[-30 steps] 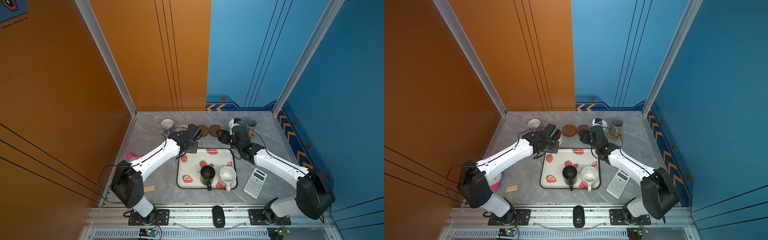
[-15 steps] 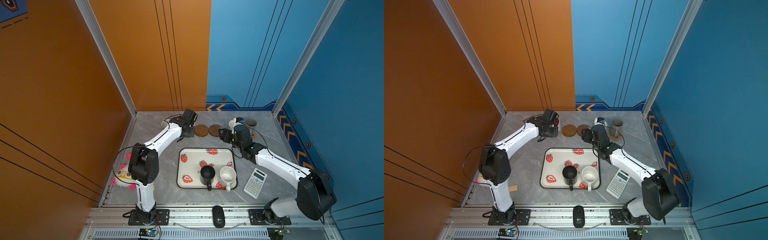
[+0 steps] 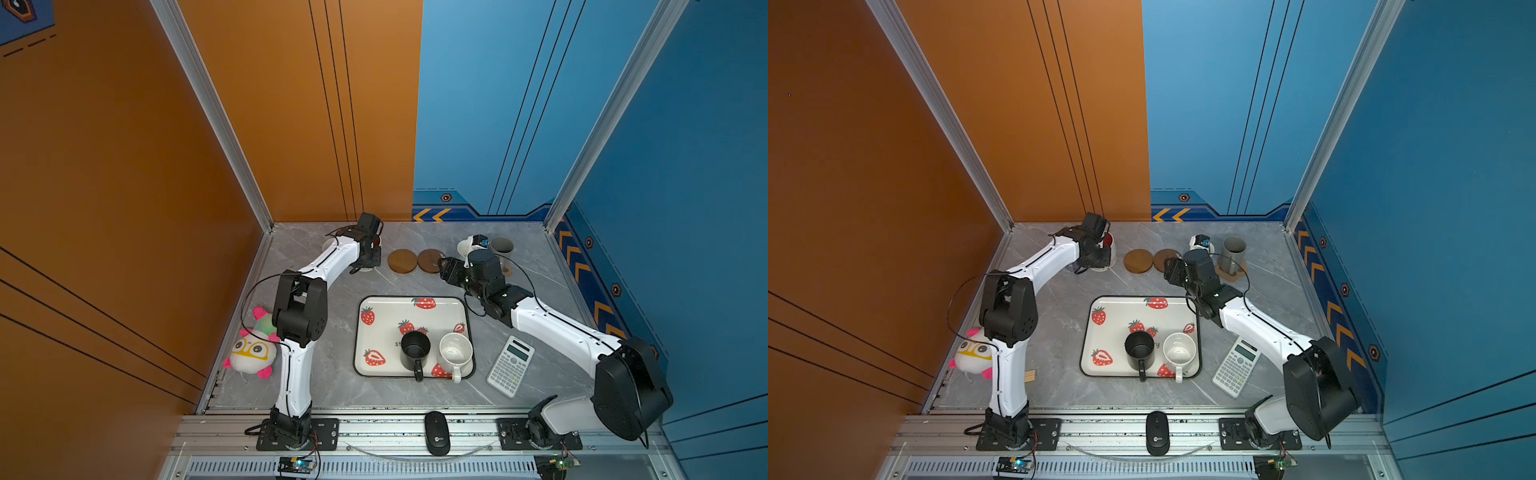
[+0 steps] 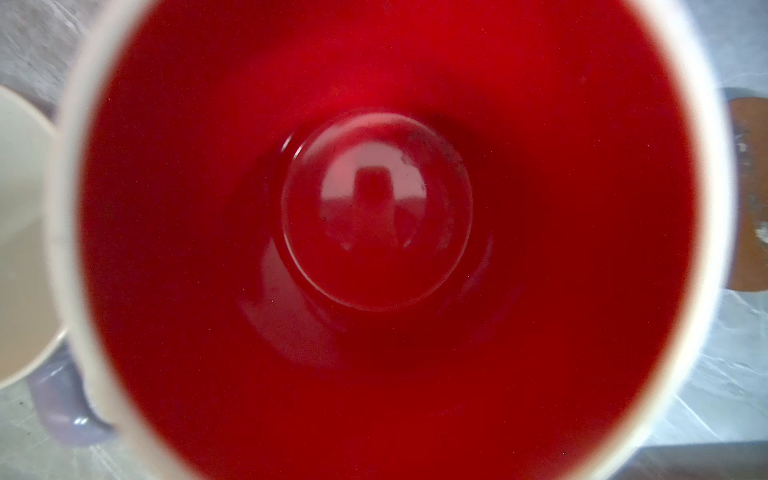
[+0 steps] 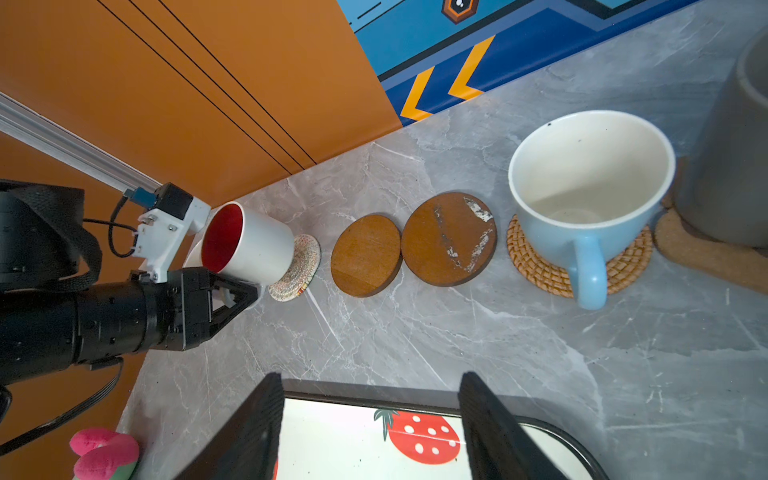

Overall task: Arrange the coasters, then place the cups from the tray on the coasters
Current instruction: 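Lower the red-lined mug onto the woven coaster with the left gripper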

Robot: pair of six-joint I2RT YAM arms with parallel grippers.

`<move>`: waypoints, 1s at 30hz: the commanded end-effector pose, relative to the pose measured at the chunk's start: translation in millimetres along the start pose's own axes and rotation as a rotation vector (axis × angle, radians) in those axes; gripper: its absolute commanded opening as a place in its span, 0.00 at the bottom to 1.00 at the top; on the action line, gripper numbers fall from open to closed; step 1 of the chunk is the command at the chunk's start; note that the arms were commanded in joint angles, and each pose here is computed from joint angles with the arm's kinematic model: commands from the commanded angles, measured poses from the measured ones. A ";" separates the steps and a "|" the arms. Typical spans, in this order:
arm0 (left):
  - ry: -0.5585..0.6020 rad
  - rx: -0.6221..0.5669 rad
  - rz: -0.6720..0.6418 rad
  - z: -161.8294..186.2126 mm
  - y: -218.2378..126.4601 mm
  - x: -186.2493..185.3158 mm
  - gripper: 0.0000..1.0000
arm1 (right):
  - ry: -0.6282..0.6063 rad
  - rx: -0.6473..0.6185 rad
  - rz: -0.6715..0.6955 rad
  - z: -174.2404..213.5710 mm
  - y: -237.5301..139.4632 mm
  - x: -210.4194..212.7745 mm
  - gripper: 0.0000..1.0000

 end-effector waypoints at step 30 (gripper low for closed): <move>-0.080 -0.058 -0.022 -21.0 23.9 21.9 0.00 | -0.006 -0.008 0.041 -4.5 -3.3 -4.7 0.66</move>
Point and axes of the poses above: each gripper's point midway between its finger pads, its own y axis out along the fingers, its own x axis along the line the jaws close on, z = x × y, the point moved 5 cm from there along -y, back along the fingers, and after that the axes turned 7 degrees about y, right-handed, at the moved point
